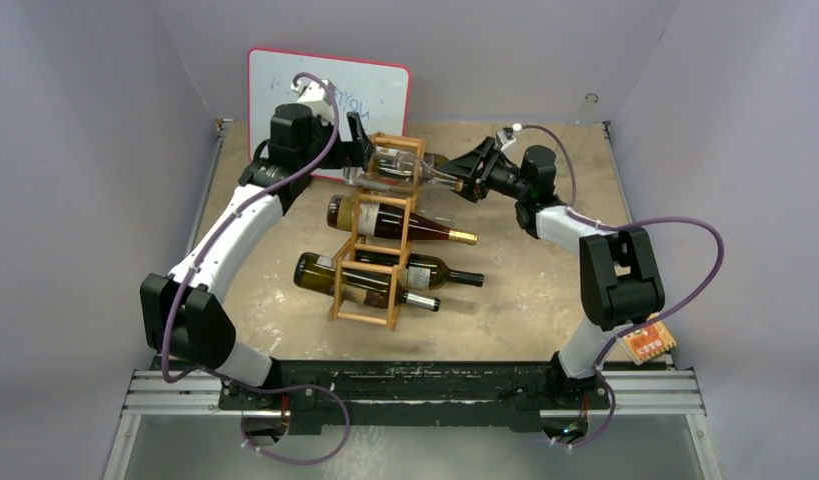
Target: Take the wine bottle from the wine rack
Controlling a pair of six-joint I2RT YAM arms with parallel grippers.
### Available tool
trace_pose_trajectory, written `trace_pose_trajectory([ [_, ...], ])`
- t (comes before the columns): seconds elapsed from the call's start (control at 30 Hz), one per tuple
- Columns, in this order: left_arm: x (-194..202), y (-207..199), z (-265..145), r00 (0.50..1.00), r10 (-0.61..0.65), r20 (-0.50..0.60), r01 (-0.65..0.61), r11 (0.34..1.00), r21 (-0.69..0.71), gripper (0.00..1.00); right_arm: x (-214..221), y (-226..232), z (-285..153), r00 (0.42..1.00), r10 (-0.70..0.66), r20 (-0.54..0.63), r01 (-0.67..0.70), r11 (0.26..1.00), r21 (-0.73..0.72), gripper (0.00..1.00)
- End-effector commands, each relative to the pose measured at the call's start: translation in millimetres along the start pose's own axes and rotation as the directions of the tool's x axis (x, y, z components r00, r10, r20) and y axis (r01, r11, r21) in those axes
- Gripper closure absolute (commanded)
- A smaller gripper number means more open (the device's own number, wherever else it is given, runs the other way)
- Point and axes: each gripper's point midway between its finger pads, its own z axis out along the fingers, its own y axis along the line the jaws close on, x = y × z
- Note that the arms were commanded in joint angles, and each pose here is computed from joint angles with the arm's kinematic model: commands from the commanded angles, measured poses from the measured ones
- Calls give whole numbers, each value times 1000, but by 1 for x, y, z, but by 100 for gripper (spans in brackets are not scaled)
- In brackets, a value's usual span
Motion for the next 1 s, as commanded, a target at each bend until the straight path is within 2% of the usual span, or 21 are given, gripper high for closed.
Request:
trace_pose_trajectory([
  [0.0, -29, -7, -23, 989, 96, 111, -98, 995, 15, 0, -24, 17, 4, 992, -90, 88, 90, 996, 10, 22],
  [0.17, -31, 5, -42, 977, 152, 147, -145, 988, -55, 0, -27, 20, -7, 985, -83, 149, 73, 995, 67, 1],
  [0.2, -34, 6, -47, 973, 155, 173, -146, 987, -63, 0, -27, 20, -9, 984, -78, 161, 66, 995, 77, 0],
  [0.3, -36, 12, -63, 960, 167, 226, -150, 984, -92, 0, -25, 20, -17, 981, -57, 183, 35, 992, 121, 0],
  [0.47, -51, 28, -104, 925, 181, 333, -117, 972, -204, 0, -28, 38, -34, 955, -40, 294, -14, 984, 179, 0],
  [0.57, -58, 31, -127, 898, 179, 403, -91, 969, -228, 0, -26, 40, -44, 912, 40, 408, -129, 973, 191, 0],
  [0.7, -56, 34, -141, 880, 174, 442, -71, 968, -240, 0, -28, 29, -50, 844, 89, 528, -273, 920, 282, 0],
  [0.87, -53, 33, -143, 875, 184, 448, -73, 964, -254, 0, -19, 20, -43, 792, 131, 596, -380, 870, 314, 0],
  [0.97, -51, 27, -139, 878, 186, 440, -85, 967, -239, 0, -20, 15, -49, 736, 164, 657, -444, 850, 285, 0],
])
